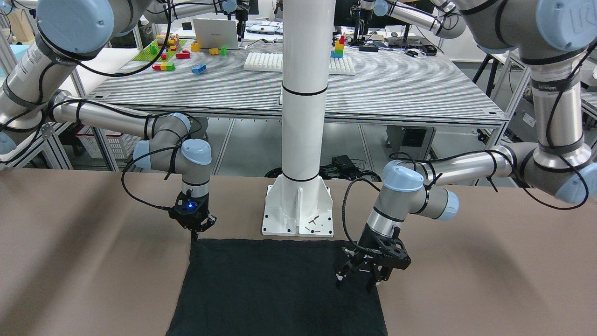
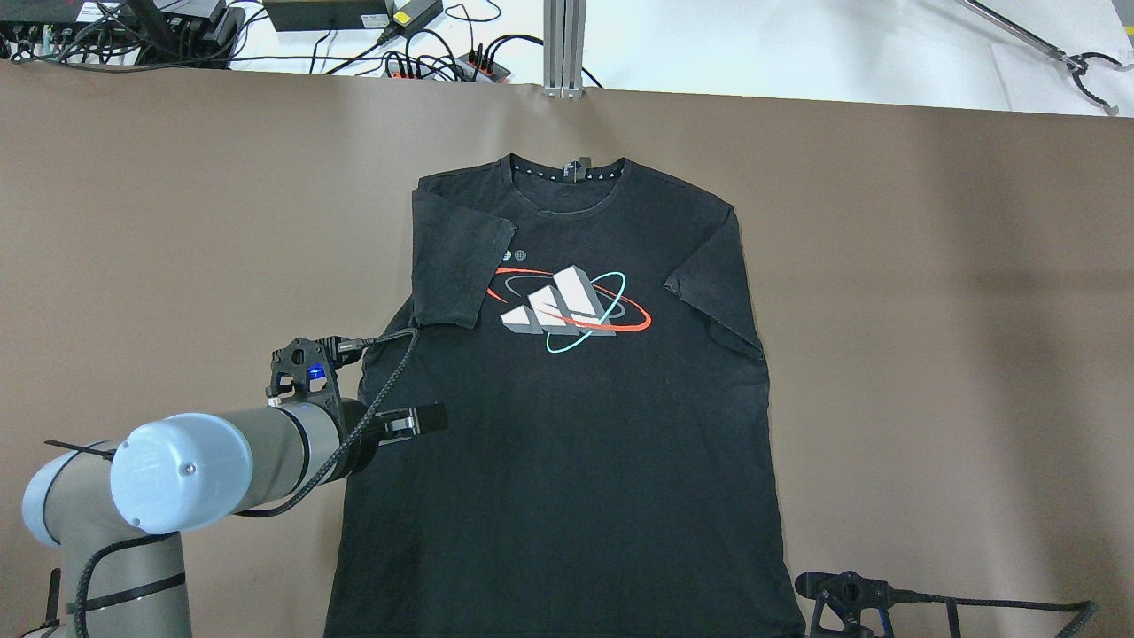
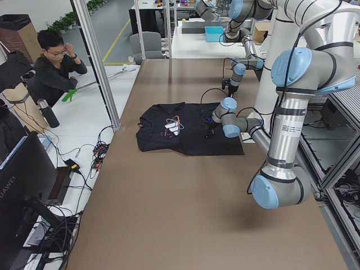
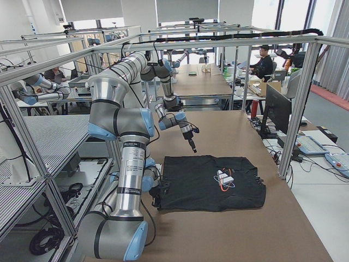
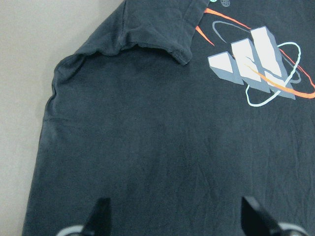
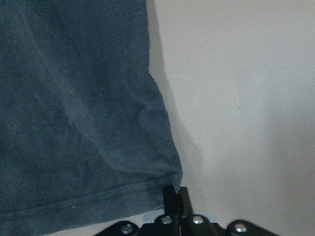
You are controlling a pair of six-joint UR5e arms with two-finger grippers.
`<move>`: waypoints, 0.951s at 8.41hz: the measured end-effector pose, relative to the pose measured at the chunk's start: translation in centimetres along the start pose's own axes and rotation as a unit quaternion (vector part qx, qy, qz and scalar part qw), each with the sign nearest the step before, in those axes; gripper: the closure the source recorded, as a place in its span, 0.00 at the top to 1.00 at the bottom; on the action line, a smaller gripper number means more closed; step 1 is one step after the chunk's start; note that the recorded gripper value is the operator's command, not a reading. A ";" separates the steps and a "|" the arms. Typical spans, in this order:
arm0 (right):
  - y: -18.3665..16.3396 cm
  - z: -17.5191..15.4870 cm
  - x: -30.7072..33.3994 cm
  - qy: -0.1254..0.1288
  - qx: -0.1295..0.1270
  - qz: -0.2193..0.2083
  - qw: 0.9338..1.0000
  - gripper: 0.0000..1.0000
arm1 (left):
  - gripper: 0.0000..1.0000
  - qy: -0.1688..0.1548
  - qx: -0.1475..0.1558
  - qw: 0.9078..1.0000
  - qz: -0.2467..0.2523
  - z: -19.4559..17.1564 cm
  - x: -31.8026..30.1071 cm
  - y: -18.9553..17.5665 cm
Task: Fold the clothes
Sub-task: 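Move both grippers down to the shirt's hem corners nearest the robot, then grasp the hem corners with both grippers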
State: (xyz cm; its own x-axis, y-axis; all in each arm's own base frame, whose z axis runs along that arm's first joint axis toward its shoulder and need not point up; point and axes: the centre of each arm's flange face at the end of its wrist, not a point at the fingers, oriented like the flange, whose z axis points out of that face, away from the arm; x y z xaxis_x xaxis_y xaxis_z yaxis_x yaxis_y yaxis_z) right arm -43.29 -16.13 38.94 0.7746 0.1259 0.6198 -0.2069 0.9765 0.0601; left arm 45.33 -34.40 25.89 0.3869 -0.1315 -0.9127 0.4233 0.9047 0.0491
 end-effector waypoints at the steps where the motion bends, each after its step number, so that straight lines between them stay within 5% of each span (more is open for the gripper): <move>1: 0.0 -0.7 -0.2 -0.006 -0.003 0.003 1.000 0.00 | 0.91 -0.003 -0.005 1.000 -0.003 0.1 -0.5 1.2; 4: 0.8 -1.4 -0.5 -0.013 -0.017 0.010 1.000 0.00 | 0.74 -0.009 -0.020 0.999 -0.042 -1.0 -2.3 9.5; 6: 0.8 -1.4 -0.5 -0.014 -0.020 0.012 1.000 0.00 | 0.70 -0.040 -0.018 0.998 -0.041 -1.6 -7.1 16.3; 8: 0.8 -1.3 -0.4 -0.012 -0.019 0.012 1.000 0.00 | 0.65 -0.059 -0.027 0.997 -0.040 -2.1 -9.9 19.3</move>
State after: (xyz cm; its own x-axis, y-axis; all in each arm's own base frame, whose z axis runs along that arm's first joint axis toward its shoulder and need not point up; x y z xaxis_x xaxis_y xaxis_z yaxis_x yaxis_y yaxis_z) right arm -43.01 -15.12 37.67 0.7544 0.1455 0.6401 -0.2015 0.9794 0.0148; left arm 48.01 -14.76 35.02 0.4484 -0.2490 -0.8584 0.4138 0.9091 -0.0475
